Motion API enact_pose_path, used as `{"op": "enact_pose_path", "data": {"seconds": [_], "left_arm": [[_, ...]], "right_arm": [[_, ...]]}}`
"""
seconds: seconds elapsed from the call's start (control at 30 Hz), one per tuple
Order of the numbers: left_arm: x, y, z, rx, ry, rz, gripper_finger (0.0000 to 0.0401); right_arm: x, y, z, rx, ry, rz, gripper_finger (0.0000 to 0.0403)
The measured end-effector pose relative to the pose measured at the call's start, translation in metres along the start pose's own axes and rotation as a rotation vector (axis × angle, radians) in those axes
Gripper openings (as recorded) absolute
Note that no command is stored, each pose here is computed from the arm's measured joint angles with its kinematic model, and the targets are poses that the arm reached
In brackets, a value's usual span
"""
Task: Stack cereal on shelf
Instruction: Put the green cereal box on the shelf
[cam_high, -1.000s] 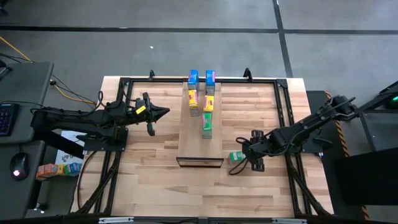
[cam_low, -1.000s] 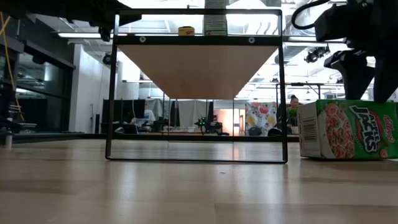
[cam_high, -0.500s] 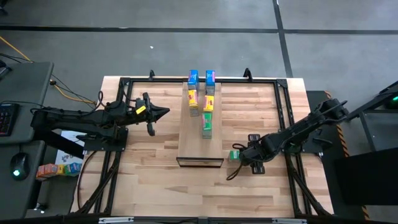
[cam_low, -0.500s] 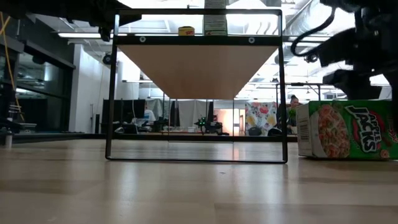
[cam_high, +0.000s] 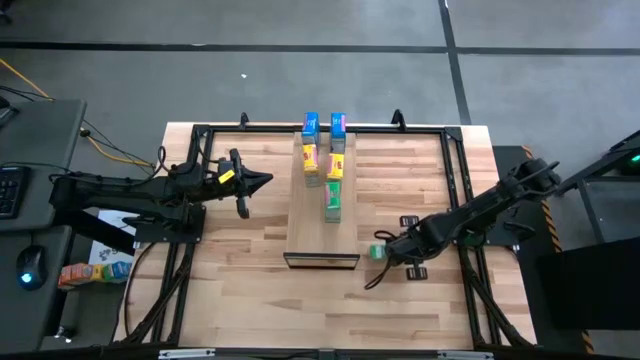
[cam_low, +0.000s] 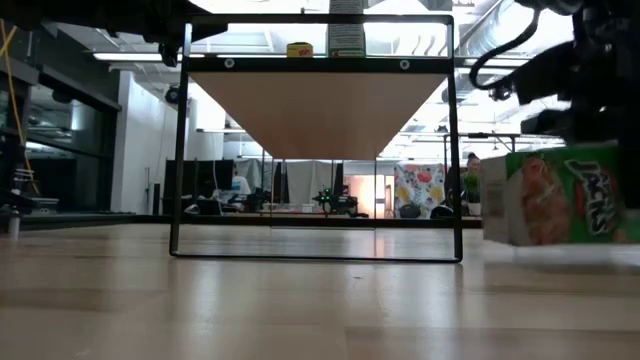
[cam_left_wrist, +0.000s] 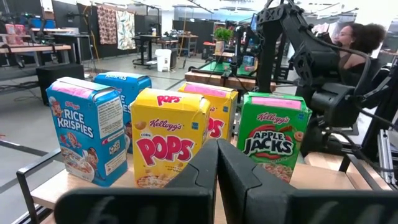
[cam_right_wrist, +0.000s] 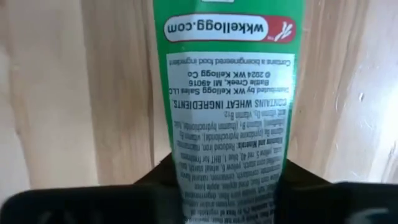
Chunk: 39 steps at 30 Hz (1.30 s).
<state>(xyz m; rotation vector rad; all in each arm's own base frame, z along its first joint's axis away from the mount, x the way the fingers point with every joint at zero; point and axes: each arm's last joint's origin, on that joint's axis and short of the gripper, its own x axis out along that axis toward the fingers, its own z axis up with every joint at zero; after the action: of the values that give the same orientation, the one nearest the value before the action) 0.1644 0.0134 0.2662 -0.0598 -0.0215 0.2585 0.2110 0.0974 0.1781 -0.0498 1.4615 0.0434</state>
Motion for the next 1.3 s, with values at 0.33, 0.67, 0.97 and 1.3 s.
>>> {"op": "enact_pose_path", "data": {"seconds": [0.33, 0.67, 0.97, 1.3], "left_arm": [[0.000, 0.000, 0.000, -0.001, -0.001, 0.000, 0.0001], [0.000, -0.001, 0.000, -0.014, -0.004, -0.024, 0.0001], [0.004, -0.028, 0.014, 0.018, -0.186, -0.452, 0.0001], [0.020, -0.064, 0.015, 0.110, -0.228, -0.477, 0.0062]], "right_arm": [[-0.092, 0.002, 0.010, 0.153, 0.016, 0.089, 0.0059], [-0.178, 0.004, 0.044, 0.201, -0.313, -0.002, 0.0061], [-0.184, 0.014, 0.079, 0.005, -0.372, -0.137, 0.0061], [-0.196, 0.020, 0.100, -0.085, -0.464, -0.151, 0.0061]]}}
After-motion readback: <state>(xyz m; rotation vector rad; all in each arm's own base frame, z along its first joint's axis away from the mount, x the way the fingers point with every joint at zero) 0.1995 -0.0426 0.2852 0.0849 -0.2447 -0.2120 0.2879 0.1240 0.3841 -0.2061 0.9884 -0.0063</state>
